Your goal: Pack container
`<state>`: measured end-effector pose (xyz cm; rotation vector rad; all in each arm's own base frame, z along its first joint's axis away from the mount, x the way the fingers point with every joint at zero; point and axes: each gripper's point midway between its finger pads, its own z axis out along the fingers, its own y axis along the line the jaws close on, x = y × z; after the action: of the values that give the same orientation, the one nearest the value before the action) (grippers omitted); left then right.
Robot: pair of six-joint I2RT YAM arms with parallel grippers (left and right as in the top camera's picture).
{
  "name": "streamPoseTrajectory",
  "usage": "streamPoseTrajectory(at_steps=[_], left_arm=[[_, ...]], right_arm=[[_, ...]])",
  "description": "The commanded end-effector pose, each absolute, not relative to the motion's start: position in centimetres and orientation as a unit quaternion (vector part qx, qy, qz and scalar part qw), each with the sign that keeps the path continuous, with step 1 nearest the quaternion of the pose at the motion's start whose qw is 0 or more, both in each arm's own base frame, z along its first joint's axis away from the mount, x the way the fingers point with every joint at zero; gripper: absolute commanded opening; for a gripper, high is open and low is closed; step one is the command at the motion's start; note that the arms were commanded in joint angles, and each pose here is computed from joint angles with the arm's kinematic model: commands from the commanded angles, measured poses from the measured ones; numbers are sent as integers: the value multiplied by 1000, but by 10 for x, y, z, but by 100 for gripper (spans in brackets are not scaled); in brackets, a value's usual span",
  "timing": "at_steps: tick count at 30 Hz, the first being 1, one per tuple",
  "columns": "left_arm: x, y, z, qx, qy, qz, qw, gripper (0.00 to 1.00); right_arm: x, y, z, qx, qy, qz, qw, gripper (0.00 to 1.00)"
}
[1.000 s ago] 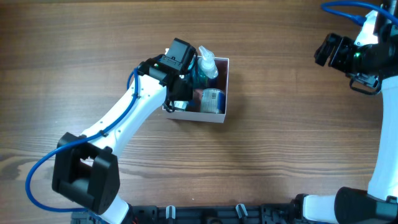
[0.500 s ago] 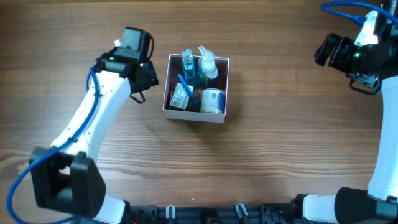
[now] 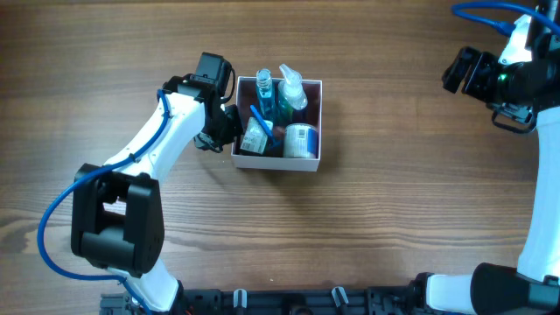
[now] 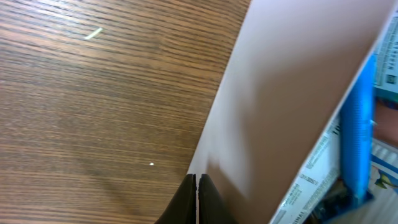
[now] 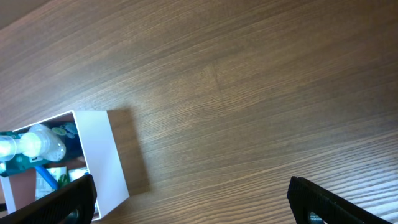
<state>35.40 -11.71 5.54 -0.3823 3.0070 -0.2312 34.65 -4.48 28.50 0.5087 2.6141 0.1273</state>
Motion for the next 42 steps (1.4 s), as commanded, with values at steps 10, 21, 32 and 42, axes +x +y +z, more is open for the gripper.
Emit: streamPoseTrajectory(at_steps=[10, 21, 32, 42], left_arm=[[345, -132, 58, -125, 985, -116, 25, 4], [388, -52, 110, -156, 972, -56, 167, 30], [430, -16, 175, -162, 932, -68, 316, 100], [402, -1, 208, -168, 927, -61, 330, 100]], right_arm=[[348, -43, 282, 179, 955, 49, 231, 100], [374, -11, 298, 70, 952, 75, 288, 100], [453, 50, 312, -53, 913, 65, 399, 100], [429, 35, 318, -22, 922, 39, 384, 100]])
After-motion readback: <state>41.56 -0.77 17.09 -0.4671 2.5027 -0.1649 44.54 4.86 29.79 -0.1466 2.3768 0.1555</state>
